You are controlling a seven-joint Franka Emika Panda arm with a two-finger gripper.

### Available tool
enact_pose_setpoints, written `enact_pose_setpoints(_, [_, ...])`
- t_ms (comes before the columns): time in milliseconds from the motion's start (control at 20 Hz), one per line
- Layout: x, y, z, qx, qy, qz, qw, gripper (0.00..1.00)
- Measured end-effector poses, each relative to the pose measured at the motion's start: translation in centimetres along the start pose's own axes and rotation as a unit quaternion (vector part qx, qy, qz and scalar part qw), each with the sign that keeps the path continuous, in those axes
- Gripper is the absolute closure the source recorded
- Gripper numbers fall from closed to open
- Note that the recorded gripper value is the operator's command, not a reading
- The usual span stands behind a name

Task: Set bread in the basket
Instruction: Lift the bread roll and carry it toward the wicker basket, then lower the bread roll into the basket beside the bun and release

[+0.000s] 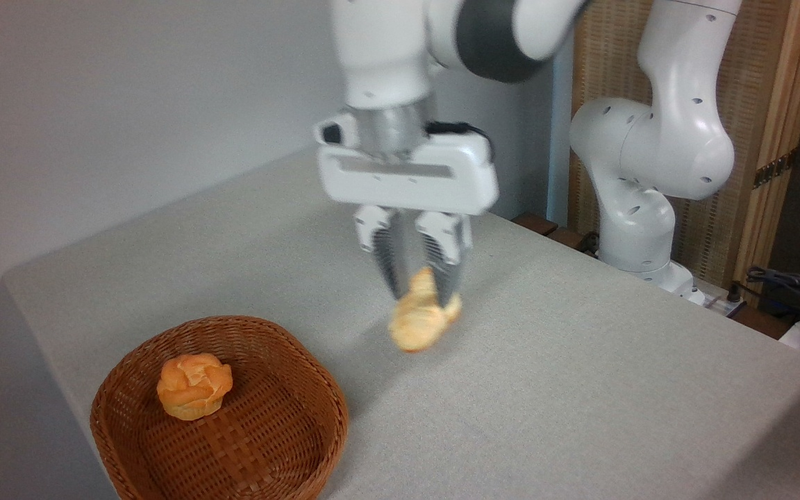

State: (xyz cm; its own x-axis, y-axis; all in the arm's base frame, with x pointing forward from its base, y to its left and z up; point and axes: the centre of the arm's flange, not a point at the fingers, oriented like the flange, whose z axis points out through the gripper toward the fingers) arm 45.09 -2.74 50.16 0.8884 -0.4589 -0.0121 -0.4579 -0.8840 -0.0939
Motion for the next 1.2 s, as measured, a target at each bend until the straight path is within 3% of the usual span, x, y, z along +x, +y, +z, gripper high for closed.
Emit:
enact_pose_setpoints(200, [7.1, -2.7, -3.0, 0.018, 0.033, 0.109, 0.9933, 0.4])
enact_pose_setpoints(450, [12.6, -5.6, -4.2, 0.025, 0.06, 0.191, 0.9795, 0.4])
enact_pose_setpoints(600, [14.1, -6.0, -4.6, 0.028, 0.086, 0.211, 0.9733, 0.4])
enact_pose_setpoints(700, [14.8, -6.2, -3.8, 0.03, 0.094, 0.211, 0.9725, 0.38])
enact_pose_setpoints(750, [15.0, -6.2, -3.4, 0.028, 0.094, 0.211, 0.9726, 0.29])
enact_pose_setpoints(800, [15.4, -6.2, -2.7, 0.024, 0.093, 0.21, 0.973, 0.06])
enact_pose_setpoints(850, [15.6, -6.2, -2.2, 0.02, 0.093, 0.209, 0.9733, 0.0])
enact_pose_setpoints(1200, [16.6, -6.4, -1.7, 0.014, 0.116, 0.2, 0.9727, 0.0])
